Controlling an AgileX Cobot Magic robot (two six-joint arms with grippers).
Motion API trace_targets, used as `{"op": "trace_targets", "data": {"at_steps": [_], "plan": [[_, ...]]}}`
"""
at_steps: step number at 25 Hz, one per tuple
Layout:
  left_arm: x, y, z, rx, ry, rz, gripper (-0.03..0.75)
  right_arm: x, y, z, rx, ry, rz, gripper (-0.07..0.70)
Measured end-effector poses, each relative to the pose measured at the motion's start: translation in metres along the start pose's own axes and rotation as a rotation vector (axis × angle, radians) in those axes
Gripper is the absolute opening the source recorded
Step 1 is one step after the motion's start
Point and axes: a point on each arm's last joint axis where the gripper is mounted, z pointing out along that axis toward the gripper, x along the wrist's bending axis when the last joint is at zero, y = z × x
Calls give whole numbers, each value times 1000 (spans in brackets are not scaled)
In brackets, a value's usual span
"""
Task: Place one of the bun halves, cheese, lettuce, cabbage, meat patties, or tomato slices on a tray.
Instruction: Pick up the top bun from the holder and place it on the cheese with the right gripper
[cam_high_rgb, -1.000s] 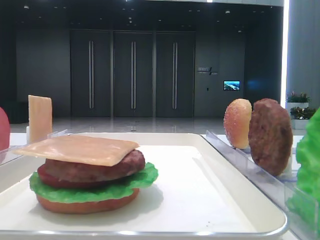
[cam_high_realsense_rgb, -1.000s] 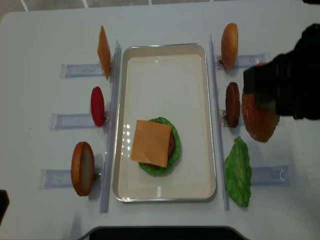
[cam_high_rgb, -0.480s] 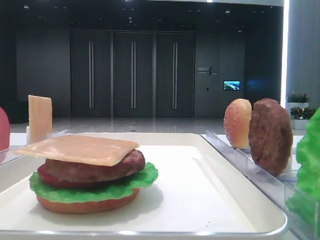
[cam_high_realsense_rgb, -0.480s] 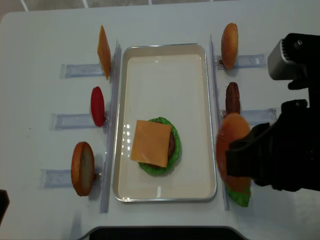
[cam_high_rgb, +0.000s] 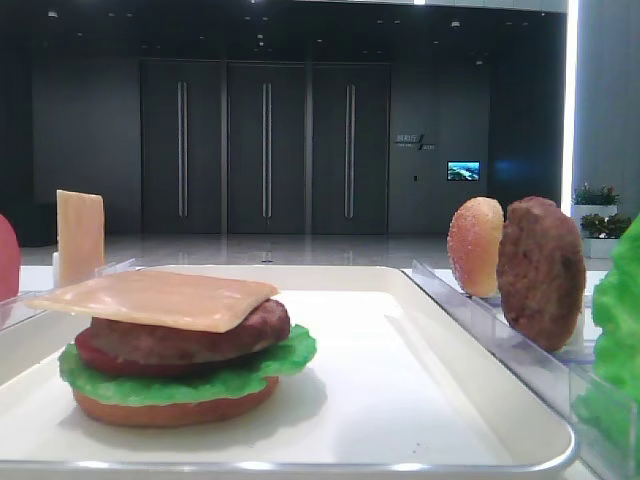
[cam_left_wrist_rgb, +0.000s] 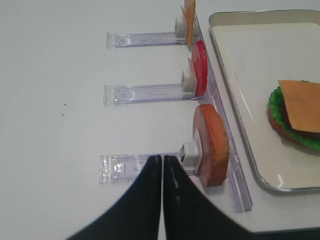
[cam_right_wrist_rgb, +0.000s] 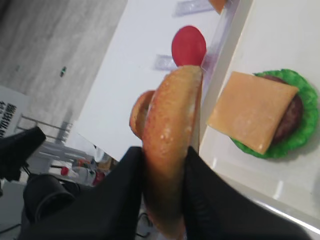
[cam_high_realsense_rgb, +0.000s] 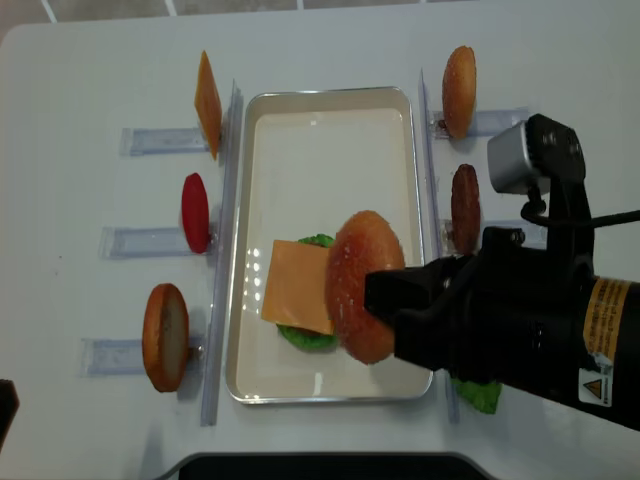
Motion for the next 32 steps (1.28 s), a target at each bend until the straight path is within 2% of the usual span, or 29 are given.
{"op": "trace_targets", "data": {"at_steps": [4,7,9,13,17,19,21,25,32], "plan": [[0,0,0,0,0,0,-7,-12,2,7,-82,34,49,171],[0,0,0,0,0,0,-7,-15,3,20,-98,39,56,171],[0,0,0,0,0,0,-7,-16,3,33,-109,51,79,171],[0,0,0,0,0,0,-7,-22,0,62,-110,55,105,171],[0,0,0,0,0,0,-7,-25,-1,85,-108,127,141,170],[0,0,0,0,0,0,-7,-31,1,95,-101,167,182,170],[0,0,0,0,0,0,-7,-40,3,104,-80,192,200,170],[0,0,0,0,0,0,-7,-58,4,112,-82,260,269,169],[0,0,0,0,0,0,-7,-80,-2,114,-92,332,328,169]]}}
